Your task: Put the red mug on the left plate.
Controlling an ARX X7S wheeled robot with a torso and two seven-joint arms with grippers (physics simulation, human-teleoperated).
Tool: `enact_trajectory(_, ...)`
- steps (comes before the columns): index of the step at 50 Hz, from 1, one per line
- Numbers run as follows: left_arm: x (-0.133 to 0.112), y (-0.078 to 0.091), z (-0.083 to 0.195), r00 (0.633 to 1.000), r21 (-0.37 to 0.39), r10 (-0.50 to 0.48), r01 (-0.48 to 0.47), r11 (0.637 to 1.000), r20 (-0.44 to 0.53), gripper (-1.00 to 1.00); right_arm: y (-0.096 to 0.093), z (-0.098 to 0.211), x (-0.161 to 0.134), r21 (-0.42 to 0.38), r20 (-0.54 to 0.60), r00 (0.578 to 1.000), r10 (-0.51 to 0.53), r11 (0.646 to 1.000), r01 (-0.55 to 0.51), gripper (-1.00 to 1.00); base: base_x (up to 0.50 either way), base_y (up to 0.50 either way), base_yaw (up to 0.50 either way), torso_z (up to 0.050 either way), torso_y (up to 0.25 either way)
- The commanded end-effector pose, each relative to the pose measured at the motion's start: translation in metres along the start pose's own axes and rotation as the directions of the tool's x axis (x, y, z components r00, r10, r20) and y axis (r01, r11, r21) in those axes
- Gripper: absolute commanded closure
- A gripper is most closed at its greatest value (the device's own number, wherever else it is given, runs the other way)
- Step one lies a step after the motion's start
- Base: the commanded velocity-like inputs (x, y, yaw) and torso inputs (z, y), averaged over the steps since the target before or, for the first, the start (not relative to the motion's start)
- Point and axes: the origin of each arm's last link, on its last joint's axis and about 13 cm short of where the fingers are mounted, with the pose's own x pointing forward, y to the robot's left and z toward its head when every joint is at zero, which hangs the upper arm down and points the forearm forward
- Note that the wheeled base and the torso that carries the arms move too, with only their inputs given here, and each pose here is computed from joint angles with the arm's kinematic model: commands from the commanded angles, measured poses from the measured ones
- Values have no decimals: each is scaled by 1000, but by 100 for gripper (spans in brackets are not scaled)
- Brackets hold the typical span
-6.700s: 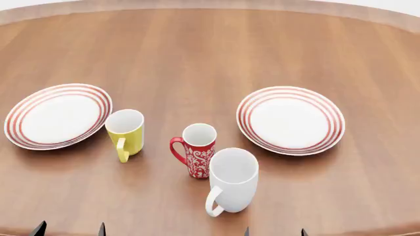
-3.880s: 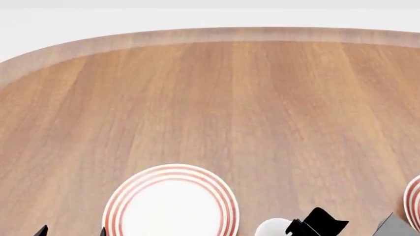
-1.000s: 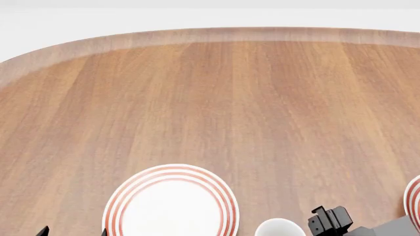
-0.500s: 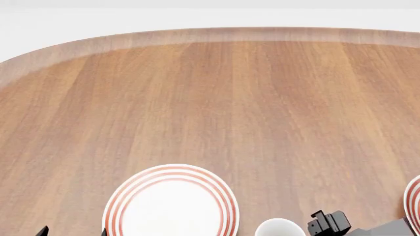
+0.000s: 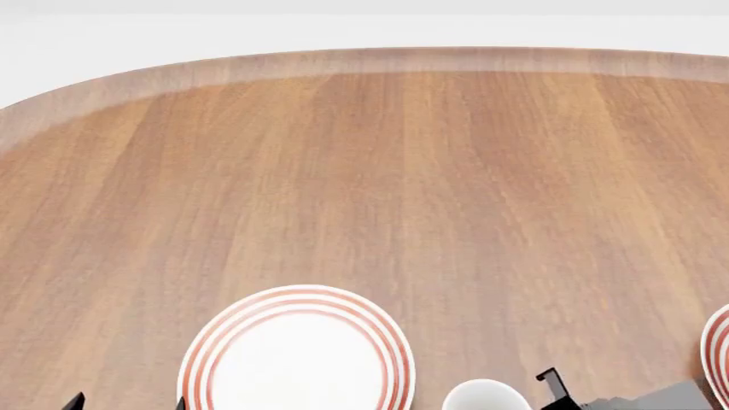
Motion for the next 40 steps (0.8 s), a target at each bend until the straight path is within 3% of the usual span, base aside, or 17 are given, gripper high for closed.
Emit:
enact_trajectory(1,1,0,-1,1000,0,0,0,1000,0,-100,0,2,-5,0,7,1000,20,1000,-20,100,0,0,0,0,15)
enact_trajectory(10,0,0,0,1000,-1,1,0,1000,1,-100,0,4,-17,-15,57,996,66,998,-65,100,0,0,0,0,0)
enact_trajectory(16,0,0,1,1000,-1,1,-1,1000,2,-100,-3,8,-38,-45,124,978,169,985,-165,100,0,0,0,0,0)
enact_trajectory(18,1,0,0,1000,-1,1,-1,1000,3,-100,-5,7,-49,-90,167,945,280,959,-268,100,0,0,0,0,0)
enact_trajectory(20,1,0,0,1000,-1,1,-1,1000,3,-100,-5,5,-52,-115,168,934,315,947,-298,100,0,0,0,0,0)
enact_trajectory(21,-1,1,0,1000,-2,1,-1,1000,3,-100,-5,3,-55,-148,173,908,381,922,-358,100,0,0,0,0,0)
enact_trajectory(25,-1,1,0,1000,-1,2,-2,1000,4,-100,-6,-1,-58,-170,193,899,394,915,-365,100,0,0,0,0,0)
enact_trajectory(28,-1,0,1,1000,-1,1,-1,1000,4,-100,-8,-6,-63,-225,254,852,458,885,-409,100,0,0,0,0,0)
enact_trajectory(32,-1,0,0,1000,1,2,-2,1000,5,-100,-10,-13,-70,-300,252,797,549,827,-475,100,0,0,0,0,0)
enact_trajectory(34,-2,0,1,1000,0,3,-3,1000,5,-100,-12,-17,-75,-351,243,751,614,778,-522,100,0,0,0,0,0)
enact_trajectory(40,0,1,1,1000,0,3,-3,1000,5,-100,-15,-26,-84,-421,224,692,686,709,-566,100,0,0,0,0,0)
